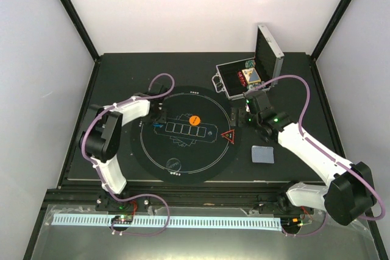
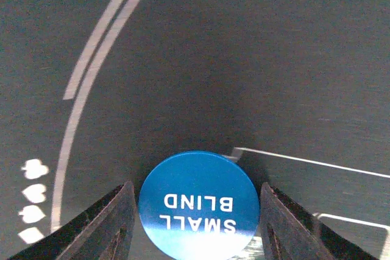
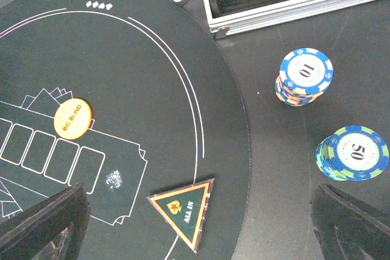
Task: Distribute texas hold em gaming equipment
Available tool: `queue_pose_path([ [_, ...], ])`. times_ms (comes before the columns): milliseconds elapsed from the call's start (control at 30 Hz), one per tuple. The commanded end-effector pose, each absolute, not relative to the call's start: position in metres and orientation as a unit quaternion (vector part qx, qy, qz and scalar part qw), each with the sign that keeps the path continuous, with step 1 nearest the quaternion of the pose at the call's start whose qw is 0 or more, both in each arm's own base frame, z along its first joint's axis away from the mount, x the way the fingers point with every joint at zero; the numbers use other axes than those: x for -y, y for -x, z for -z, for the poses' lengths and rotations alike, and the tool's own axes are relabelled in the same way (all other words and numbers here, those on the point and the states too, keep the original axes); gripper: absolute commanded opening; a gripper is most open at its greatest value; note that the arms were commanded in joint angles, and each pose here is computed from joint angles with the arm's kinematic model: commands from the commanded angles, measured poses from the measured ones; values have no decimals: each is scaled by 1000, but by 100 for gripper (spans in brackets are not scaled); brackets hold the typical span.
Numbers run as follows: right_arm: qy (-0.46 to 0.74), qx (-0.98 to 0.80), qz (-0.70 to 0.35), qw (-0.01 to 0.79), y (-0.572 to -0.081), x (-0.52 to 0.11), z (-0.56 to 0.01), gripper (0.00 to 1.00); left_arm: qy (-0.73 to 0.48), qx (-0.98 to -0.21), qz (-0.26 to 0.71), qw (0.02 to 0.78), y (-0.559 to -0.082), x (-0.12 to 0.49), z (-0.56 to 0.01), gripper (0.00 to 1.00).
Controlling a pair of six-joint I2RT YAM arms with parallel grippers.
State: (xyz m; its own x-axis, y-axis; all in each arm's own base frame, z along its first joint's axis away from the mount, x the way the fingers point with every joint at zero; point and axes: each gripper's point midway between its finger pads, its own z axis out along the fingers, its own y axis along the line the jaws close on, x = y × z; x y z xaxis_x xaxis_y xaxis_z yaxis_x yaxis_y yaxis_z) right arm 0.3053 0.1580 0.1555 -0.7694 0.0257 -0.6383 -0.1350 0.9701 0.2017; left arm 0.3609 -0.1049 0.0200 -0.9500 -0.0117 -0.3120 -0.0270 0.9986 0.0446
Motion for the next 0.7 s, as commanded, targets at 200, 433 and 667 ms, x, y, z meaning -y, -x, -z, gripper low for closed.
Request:
queue_pose_path([
  [200, 26, -931, -126, 340, -307, -159, -154, 100, 79, -982, -75, 152, -351, 26, -31, 58],
  [433, 30, -932, -129, 339, -308, -162, -154, 100, 82, -984, -55, 150, -351, 19, -26, 60],
  [667, 34, -933, -127, 335, -309, -162, -152, 100, 62, -985, -6, 160, -355, 37, -30, 73],
])
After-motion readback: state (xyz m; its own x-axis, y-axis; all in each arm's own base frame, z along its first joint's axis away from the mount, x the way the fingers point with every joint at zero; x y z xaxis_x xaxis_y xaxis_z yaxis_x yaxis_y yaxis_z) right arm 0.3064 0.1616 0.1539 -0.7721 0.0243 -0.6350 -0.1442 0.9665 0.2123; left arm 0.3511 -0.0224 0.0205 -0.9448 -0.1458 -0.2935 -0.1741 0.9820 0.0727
